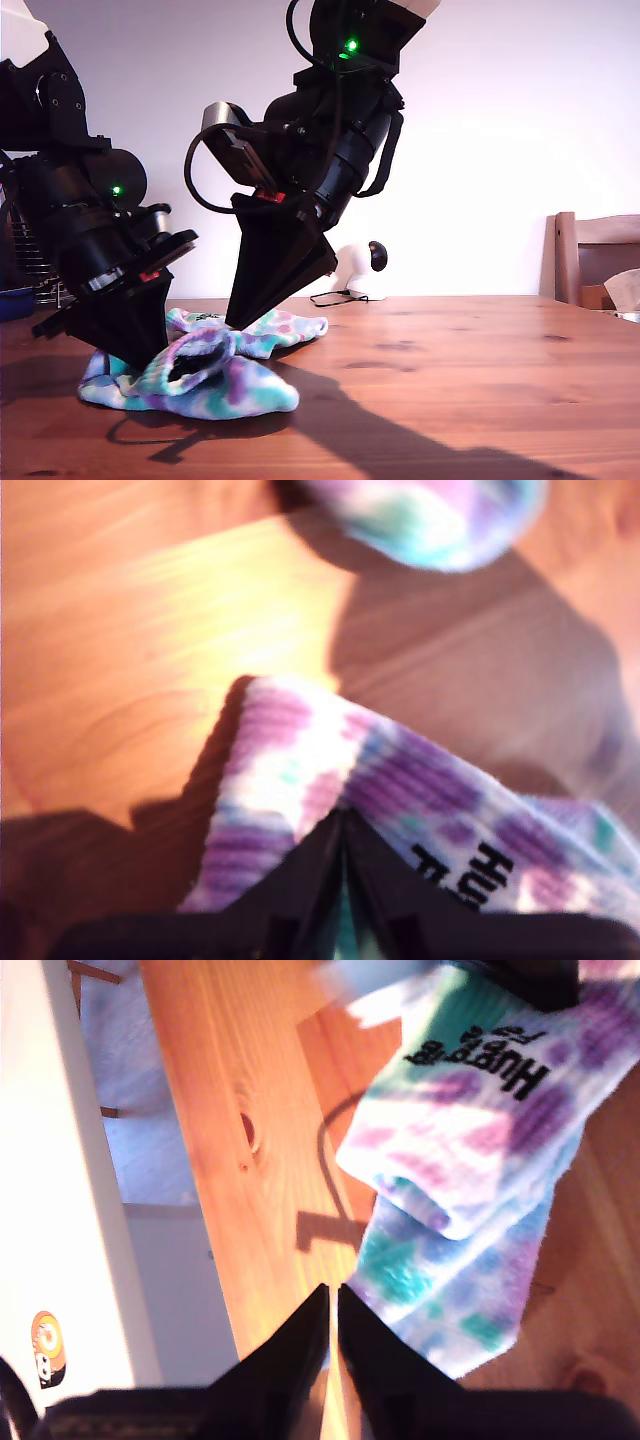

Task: Fold the socks in front of you. After folding them, place them to the right side.

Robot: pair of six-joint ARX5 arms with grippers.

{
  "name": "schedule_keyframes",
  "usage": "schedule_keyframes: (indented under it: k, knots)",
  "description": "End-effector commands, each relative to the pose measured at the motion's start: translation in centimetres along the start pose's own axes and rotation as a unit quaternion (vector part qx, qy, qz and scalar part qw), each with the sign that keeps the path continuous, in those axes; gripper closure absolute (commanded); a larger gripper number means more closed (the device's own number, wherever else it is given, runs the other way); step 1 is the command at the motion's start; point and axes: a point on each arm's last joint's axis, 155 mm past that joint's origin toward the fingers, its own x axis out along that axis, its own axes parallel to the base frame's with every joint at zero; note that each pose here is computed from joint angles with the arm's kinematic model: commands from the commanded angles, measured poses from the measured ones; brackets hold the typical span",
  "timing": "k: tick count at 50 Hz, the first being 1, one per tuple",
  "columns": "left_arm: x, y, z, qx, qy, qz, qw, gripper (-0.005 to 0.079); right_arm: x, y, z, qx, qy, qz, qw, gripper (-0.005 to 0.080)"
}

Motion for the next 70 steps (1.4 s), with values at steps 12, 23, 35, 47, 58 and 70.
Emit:
schedule_keyframes:
  k: [12,23,35,47,58,70]
  knots:
    - [3.3,2.4,-0.9,-0.150,0.010,0.023,0.988,0.0764,-1.1,-2.2,0.2,-0.017,0.007,-0.075,0.997,0.0729]
    - [3.9,1.7,-1.1,-0.213,0.011,0.028,0.977,0.0764,-1.7,-4.8,1.0,0.028,-0.010,-0.135,0.990,0.0613]
    - [4.6,0.6,-1.4,-0.242,0.012,0.037,0.970,0.0764,-3.2,-7.3,1.4,0.220,-0.066,-0.149,0.962,0.0550]
    - [5.0,0.0,-1.7,-0.254,0.016,0.039,0.966,0.0764,-4.1,-7.7,1.0,0.304,-0.086,-0.112,0.942,0.0474]
    - [5.1,-0.6,-1.5,-0.257,0.015,0.028,0.966,0.0764,-3.8,-6.5,1.7,0.314,-0.092,-0.080,0.942,0.0471]
    - [5.1,-0.9,-1.4,-0.256,0.016,0.021,0.966,0.0764,-3.5,-5.7,2.2,0.318,-0.095,-0.063,0.941,0.0471]
